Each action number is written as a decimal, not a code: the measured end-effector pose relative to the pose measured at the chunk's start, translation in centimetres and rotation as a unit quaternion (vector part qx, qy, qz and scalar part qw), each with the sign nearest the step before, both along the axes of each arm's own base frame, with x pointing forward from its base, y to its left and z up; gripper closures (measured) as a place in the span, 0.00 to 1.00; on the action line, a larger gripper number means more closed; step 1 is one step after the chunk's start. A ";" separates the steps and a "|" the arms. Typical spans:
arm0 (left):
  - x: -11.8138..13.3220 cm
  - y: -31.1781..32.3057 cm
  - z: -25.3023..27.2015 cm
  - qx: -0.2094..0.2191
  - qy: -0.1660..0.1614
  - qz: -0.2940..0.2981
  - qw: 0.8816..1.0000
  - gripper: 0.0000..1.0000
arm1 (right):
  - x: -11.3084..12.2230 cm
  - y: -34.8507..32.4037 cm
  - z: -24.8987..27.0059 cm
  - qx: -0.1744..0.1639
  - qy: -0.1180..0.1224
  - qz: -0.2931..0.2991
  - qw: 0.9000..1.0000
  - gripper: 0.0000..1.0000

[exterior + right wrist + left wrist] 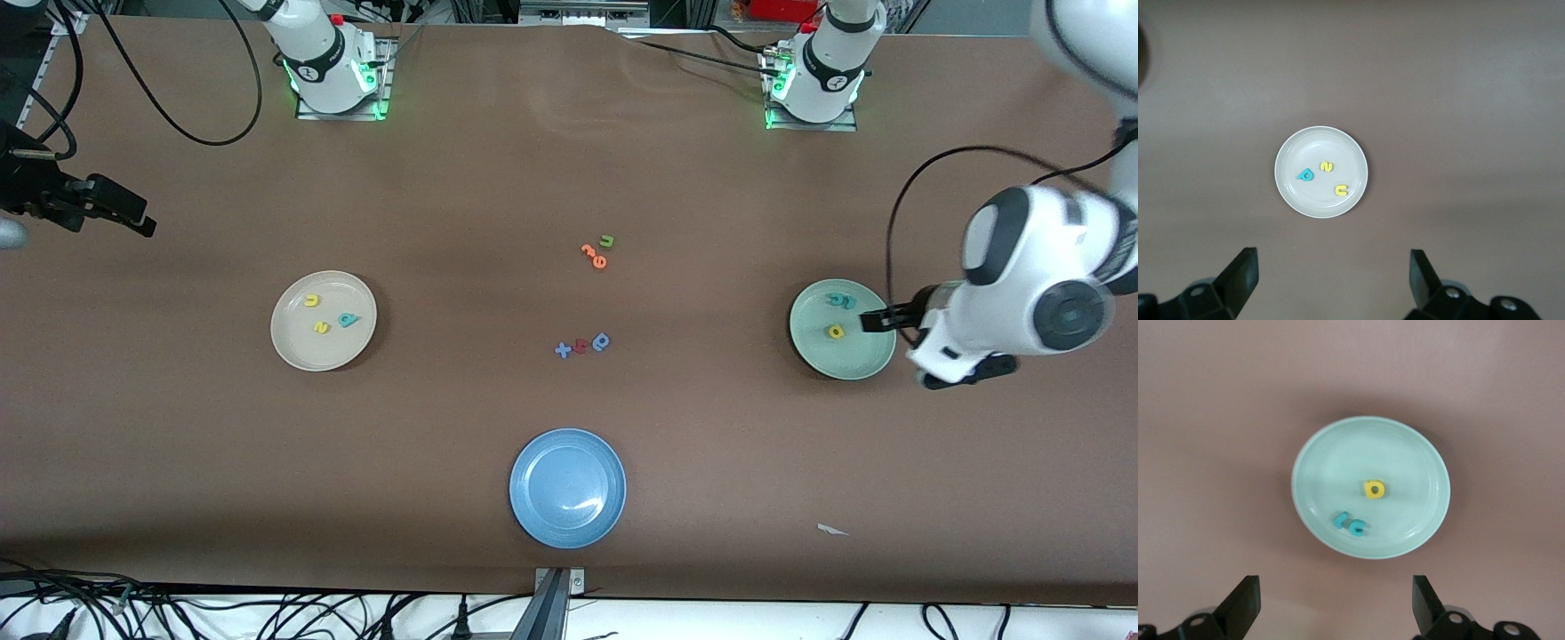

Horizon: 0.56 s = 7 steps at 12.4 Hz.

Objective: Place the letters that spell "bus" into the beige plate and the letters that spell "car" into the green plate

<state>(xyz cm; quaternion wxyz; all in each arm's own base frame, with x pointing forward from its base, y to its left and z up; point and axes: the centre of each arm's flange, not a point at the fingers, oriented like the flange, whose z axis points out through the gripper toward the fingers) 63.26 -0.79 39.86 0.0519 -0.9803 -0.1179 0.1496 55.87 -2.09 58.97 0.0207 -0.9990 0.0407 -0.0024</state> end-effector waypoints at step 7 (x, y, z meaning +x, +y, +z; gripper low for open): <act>0.5 2.4 10.3 -0.015 -0.079 0.011 0.997 0.00 | 0.0 0.5 -0.1 0.000 0.001 0.005 1.000 0.00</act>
